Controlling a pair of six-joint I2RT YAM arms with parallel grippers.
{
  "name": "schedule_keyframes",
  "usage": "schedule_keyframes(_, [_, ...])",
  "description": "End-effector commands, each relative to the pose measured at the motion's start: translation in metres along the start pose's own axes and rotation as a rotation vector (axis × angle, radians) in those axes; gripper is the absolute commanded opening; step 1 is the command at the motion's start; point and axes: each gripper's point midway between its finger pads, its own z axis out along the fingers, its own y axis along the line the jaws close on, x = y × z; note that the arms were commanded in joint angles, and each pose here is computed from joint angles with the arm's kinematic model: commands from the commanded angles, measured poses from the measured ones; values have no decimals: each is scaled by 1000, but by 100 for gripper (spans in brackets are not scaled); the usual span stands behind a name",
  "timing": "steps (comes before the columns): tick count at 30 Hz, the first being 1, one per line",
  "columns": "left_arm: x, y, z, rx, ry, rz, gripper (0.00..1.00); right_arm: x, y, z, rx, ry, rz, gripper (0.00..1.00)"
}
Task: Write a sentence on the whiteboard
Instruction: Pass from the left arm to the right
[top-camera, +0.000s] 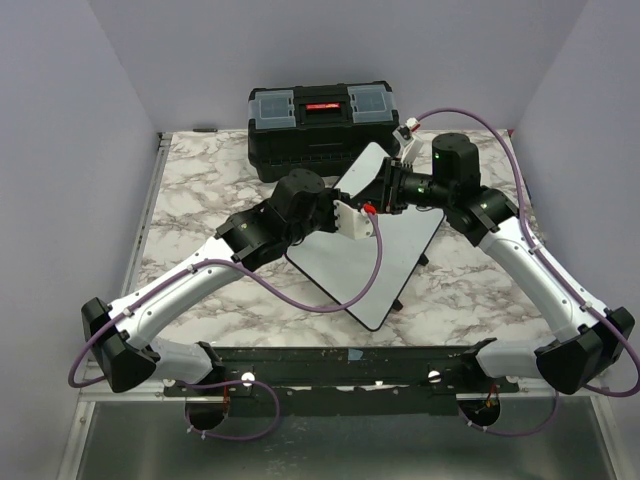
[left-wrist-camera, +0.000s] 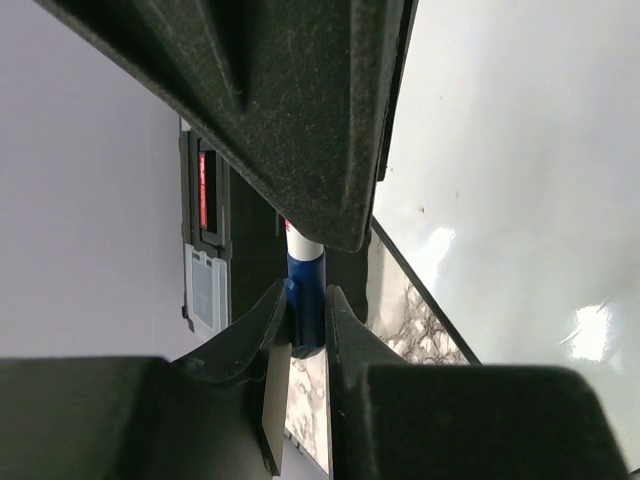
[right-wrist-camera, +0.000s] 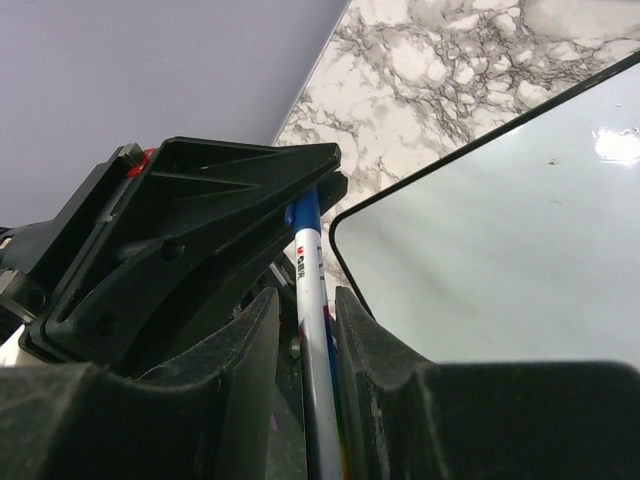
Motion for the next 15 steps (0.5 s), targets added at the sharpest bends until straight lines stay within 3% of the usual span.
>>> schedule_keyframes(1, [-18, 5, -10, -26, -63, -2, 0, -3, -4, 7, 7, -25, 10, 31])
schedule_keyframes(15, [-27, 4, -17, -10, -96, -22, 0, -7, -6, 13, 3, -44, 36, 31])
